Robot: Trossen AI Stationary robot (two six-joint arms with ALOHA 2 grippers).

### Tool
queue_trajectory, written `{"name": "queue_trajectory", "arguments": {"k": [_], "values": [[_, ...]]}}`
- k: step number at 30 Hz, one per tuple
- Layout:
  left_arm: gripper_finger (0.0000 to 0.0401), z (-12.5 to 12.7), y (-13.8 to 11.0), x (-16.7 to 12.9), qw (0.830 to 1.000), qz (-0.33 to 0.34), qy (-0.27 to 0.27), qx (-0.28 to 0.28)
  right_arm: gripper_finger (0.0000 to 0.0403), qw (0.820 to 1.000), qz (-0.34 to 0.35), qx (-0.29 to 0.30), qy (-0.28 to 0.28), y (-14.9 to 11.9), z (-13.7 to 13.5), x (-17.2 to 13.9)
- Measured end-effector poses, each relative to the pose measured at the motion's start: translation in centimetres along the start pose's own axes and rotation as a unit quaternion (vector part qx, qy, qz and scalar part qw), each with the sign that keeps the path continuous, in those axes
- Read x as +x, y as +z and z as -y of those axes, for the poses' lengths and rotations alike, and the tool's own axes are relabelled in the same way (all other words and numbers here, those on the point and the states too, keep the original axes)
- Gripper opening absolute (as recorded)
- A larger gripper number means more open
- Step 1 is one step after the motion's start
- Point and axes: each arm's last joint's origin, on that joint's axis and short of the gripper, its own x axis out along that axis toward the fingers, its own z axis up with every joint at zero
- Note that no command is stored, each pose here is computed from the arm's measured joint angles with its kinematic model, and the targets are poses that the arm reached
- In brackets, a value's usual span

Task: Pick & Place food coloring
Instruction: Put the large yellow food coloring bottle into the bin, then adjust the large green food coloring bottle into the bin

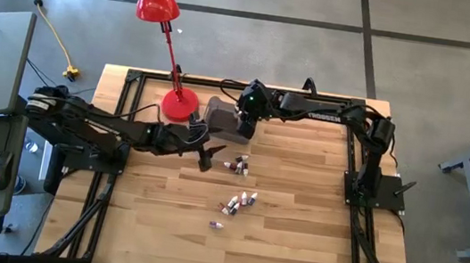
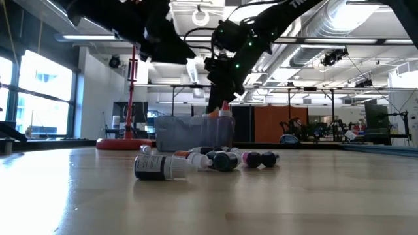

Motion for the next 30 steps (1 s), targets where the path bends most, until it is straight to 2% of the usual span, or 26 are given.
{"name": "queue_trajectory", "arguments": {"k": [3,9,23,30], "values": [[0.025,0.6,0.4,-0.5,1.0,0.015,-0.008,-0.002,0.0119,1.0,-0.003,0.0,0.001,-0.1,0.0,0.3],[0.025,0.7,0.6,-1.4,1.0,0.016,0.018,0.004,0.0123,1.0,-0.002,-0.013,0.0,-0.1,-0.1,0.3],[0.025,0.7,0.6,-1.6,1.0,0.014,0.024,0.004,0.0182,1.0,-0.003,-0.013,-0.002,-0.1,0.0,0.3],[0.025,-0.2,-0.3,-1.4,0.994,-0.022,0.11,-0.003,0.0184,0.999,0.024,-0.014,-0.018,0.8,0.0,-1.9]]}}
